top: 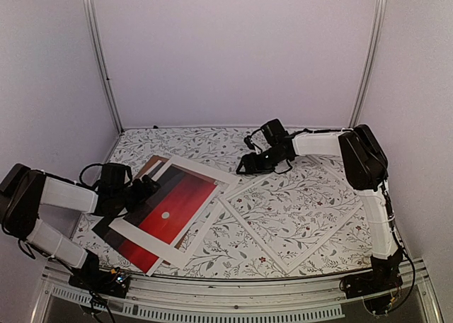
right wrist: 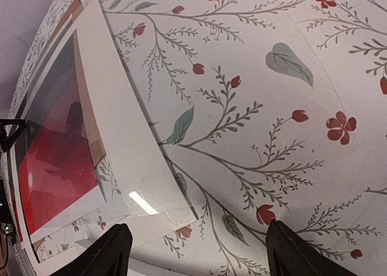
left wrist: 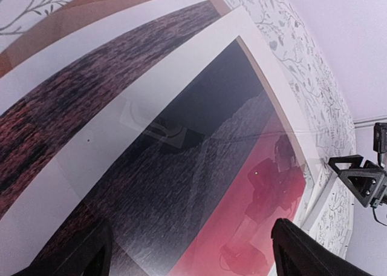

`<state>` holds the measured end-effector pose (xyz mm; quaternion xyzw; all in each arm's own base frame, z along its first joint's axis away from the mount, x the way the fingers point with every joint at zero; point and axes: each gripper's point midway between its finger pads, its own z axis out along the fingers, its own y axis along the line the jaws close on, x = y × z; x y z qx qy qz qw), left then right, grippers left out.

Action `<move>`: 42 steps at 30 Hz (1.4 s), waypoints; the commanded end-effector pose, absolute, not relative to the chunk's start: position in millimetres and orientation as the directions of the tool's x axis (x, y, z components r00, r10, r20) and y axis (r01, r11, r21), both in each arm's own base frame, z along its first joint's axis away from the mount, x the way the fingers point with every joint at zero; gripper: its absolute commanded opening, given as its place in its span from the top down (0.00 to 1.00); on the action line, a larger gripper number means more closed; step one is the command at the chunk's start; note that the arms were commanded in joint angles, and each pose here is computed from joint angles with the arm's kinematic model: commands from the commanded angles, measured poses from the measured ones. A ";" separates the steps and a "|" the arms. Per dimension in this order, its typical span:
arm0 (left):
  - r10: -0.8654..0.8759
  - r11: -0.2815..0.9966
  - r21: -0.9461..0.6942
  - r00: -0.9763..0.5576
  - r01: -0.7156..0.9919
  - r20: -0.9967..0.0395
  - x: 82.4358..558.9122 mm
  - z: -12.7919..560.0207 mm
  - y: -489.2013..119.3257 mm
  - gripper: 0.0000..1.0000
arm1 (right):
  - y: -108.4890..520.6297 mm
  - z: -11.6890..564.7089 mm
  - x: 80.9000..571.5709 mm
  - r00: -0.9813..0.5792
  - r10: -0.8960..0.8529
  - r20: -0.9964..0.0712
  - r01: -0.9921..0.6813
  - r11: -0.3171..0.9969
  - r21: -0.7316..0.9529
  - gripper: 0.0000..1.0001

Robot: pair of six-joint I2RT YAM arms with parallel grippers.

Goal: Put the photo into the frame
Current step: Adjust the frame body at the center of the board.

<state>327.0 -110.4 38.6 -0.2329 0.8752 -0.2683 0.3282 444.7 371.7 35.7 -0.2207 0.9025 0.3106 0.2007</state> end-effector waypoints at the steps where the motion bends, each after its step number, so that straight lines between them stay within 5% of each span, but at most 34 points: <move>1: -0.607 0.747 -0.611 -0.646 -0.263 -0.463 326.9 42.6 -101.9 0.05 | 364.3 68.9 465.5 -0.784 -0.214 -0.583 -0.509 0.759 0.406 0.18; 10: -0.590 0.769 -0.582 -0.641 -0.263 -0.491 326.6 49.3 -96.9 0.01 | 371.7 78.1 516.6 -0.705 -0.196 -0.681 -0.534 0.779 0.329 0.14; 24: -0.565 0.783 -0.570 -0.667 -0.249 -0.485 319.7 45.1 -104.9 0.00 | 377.8 36.8 546.6 -0.711 -0.185 -0.679 -0.510 0.800 0.316 0.14; 42: -0.596 0.758 -0.587 -0.668 -0.285 -0.446 308.6 31.7 -108.0 0.01 | 378.3 17.9 476.0 -0.820 -0.197 -0.538 -0.493 0.720 0.489 0.25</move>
